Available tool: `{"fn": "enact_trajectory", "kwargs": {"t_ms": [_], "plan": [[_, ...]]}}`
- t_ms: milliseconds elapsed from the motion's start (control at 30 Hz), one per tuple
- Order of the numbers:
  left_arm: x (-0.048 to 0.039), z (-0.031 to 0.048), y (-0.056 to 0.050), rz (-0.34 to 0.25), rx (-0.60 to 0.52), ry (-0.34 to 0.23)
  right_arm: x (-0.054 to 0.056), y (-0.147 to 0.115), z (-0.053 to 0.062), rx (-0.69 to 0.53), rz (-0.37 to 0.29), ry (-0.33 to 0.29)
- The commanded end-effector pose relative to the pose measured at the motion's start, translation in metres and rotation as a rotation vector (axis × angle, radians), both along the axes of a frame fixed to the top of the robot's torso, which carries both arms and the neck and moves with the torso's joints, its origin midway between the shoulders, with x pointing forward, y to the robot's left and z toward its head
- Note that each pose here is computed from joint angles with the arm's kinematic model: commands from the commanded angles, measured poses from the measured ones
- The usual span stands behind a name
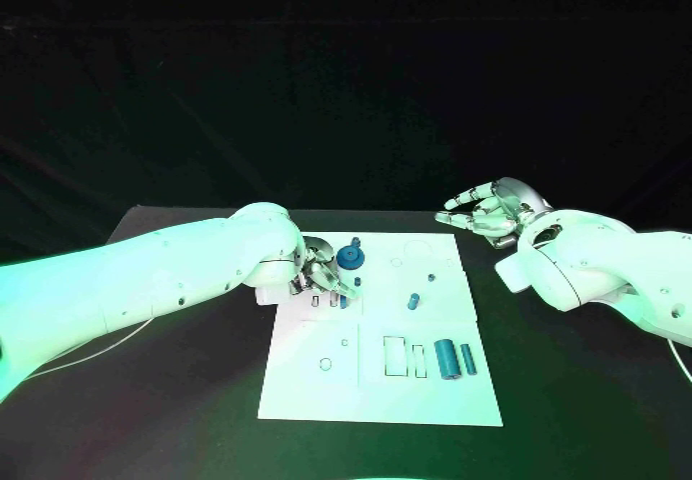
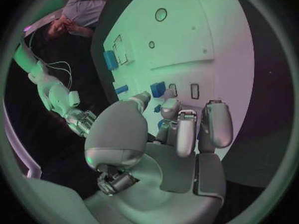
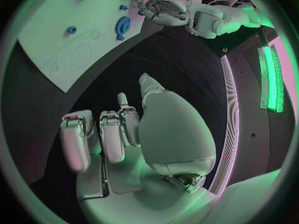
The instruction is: Assemble the parts on the task board
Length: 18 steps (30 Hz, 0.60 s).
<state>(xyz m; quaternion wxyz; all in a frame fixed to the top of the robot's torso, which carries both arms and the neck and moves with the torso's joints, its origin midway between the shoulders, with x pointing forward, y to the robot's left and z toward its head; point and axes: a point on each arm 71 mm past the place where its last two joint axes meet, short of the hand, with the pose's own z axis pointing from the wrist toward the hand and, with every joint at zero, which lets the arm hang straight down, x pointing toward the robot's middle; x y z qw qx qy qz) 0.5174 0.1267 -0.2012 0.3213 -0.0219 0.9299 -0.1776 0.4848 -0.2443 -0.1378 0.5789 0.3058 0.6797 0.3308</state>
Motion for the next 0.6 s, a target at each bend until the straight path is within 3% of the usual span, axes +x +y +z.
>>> {"fn": "enact_trajectory", "kwargs": {"t_ms": [33, 600], "plan": [[-0.0026, -0.0017, -0.0018, -0.019, 0.005, 0.027, 0.0001, 0.0015, 0.0002, -0.01, 0.016, -0.002], [-0.0035, -0.0026, -0.0019, -0.004, -0.023, 0.045, 0.0019, 0.0033, -0.0008, -0.013, 0.019, 0.006]]}}
